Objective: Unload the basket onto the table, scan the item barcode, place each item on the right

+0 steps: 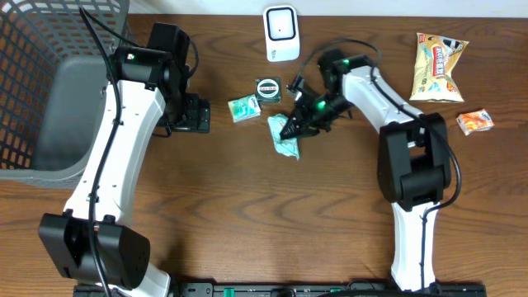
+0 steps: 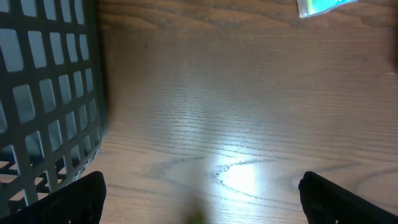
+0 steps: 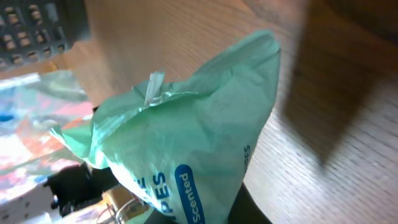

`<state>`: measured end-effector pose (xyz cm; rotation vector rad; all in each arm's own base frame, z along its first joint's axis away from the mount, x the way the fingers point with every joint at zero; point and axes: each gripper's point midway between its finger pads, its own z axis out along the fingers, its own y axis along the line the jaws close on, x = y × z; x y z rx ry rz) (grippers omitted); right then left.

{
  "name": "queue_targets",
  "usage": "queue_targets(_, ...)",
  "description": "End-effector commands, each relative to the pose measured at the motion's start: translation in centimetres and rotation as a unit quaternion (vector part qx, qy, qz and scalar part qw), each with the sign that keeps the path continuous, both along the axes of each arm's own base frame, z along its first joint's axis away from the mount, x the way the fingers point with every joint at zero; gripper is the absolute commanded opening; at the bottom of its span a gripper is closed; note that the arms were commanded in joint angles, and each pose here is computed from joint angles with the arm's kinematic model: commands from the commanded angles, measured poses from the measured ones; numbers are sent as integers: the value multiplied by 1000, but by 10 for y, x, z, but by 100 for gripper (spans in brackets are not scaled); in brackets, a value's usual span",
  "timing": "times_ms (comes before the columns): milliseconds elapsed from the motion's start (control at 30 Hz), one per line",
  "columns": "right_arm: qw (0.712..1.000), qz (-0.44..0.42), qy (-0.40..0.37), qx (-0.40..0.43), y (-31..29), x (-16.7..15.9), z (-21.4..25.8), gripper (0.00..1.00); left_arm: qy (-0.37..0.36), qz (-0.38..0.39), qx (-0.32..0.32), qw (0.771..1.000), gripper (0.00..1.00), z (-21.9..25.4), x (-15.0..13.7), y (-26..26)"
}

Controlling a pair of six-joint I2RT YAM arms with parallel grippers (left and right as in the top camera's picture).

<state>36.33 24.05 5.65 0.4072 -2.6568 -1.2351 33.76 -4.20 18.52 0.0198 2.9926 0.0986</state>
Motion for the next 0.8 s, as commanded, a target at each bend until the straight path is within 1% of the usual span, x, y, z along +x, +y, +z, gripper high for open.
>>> queue_targets(0, 999, 10, 10, 40, -8, -14, -11, 1, 1, 7, 8, 1000, 98, -1, 0, 4)
queue_targets(133, 999, -10, 33, 30, -25, -26, -37, 1, 1, 7, 8, 1000, 98, -1, 0, 4)
queue_targets(233, 998, -26, 50, 4, -39, -27, -46, 9, 1, 7, 8, 1000, 98, -1, 0, 4)
queue_targets(333, 997, -40, 52, -27, -55, -20, -45, 12, 1, 7, 8, 1000, 98, -1, 0, 4)
queue_targets(400, 997, -46, 49, -47, -64, -14, -39, 16, 1, 7, 8, 1000, 98, -1, 0, 4)
queue_targets(500, 993, -52, 41, -102, -80, -6, -30, 27, 1, 7, 8, 1000, 98, -1, 0, 4)
queue_targets(600, 983, -53, 25, -175, -95, 0, -19, 38, 1, 7, 8, 1000, 98, -1, 0, 4)
queue_targets(667, 977, -48, 9, -209, -99, 1, -9, 46, 1, 7, 8, 1000, 98, -1, 0, 4)
queue_targets(767, 974, -30, -18, -223, -88, -1, 7, 49, 1, 7, 8, 1000, 98, -1, 0, 4)
